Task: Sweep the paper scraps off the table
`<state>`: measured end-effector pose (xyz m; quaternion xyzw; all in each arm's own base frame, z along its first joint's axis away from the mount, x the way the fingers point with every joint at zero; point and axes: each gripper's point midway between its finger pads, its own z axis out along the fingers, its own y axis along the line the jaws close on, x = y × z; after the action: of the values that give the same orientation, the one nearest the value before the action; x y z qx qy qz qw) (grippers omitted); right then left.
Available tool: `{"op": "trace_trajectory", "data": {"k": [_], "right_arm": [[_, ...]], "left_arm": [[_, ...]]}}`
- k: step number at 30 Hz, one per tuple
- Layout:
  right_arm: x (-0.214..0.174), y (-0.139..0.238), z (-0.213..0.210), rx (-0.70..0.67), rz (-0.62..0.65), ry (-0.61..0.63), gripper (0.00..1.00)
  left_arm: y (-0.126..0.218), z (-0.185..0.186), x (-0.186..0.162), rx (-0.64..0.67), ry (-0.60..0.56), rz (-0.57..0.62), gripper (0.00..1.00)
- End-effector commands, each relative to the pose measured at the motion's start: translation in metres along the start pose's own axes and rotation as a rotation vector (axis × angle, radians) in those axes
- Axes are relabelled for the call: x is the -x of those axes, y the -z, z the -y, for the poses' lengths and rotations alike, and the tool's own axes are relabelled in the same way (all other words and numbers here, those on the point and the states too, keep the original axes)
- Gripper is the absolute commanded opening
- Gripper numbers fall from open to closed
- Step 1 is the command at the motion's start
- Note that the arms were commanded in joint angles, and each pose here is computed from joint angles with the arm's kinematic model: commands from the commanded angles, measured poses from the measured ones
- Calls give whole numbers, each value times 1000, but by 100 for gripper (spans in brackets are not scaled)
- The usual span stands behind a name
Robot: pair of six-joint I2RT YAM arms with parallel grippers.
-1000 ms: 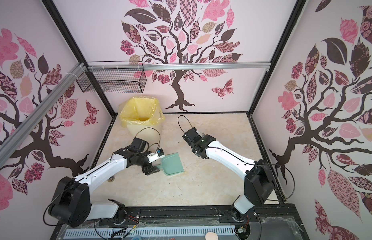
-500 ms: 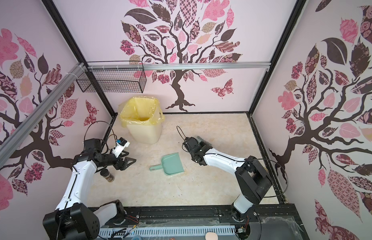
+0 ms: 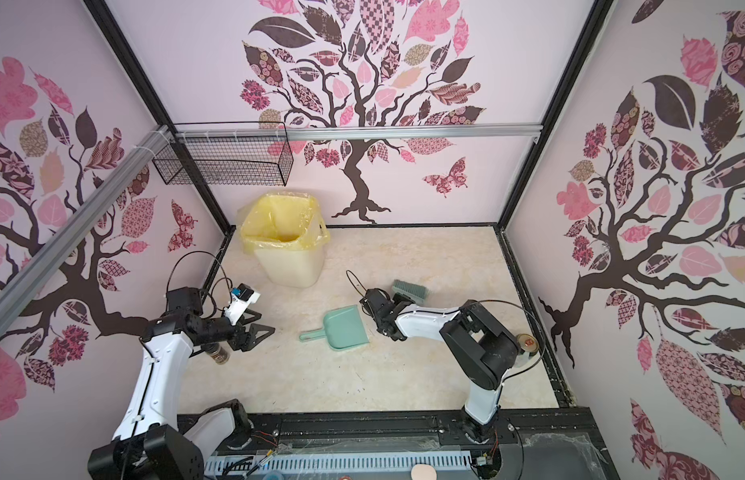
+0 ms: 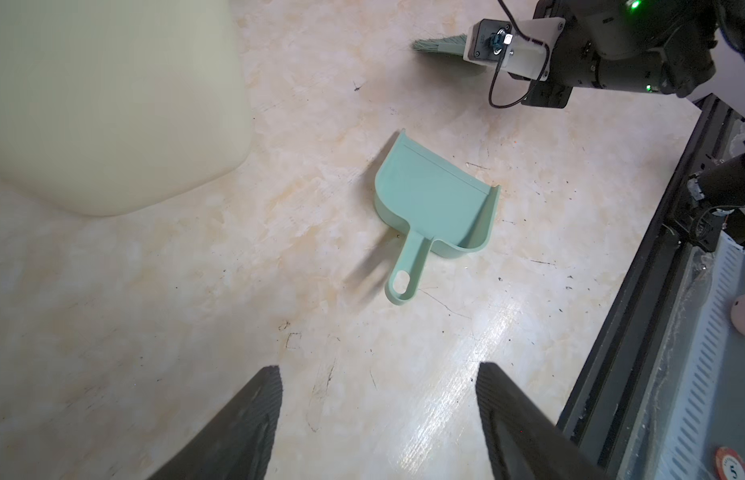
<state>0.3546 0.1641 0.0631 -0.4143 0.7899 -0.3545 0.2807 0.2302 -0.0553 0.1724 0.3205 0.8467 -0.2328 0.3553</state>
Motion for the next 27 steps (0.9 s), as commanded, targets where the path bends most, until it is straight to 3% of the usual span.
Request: {"op": "trace_trajectory", "data": {"k": [1,4,13,15,18,24,27], "right_arm": [[-2,-5,-20,66,-17,24,20],[-4,-6,-29,110,-22,21,34],[-10,5,-52,273,-31,-3,46],[-10,15,-54,335,-20,-18,50],[-8,33,-55,431,-5,-49,65],[-5,75,-64,660,15,-108,73],[5,94,-51,701,70,-193,74]], "left_arm": [[-5,6,-9,-34,27,-9,77],[-5,6,-9,-41,30,-10,77],[-6,8,-8,-58,45,1,77],[-7,8,-9,-63,48,2,77],[-8,9,-9,-70,52,6,77],[-10,7,-7,-87,64,18,77],[-10,3,0,-84,71,40,77]]}}
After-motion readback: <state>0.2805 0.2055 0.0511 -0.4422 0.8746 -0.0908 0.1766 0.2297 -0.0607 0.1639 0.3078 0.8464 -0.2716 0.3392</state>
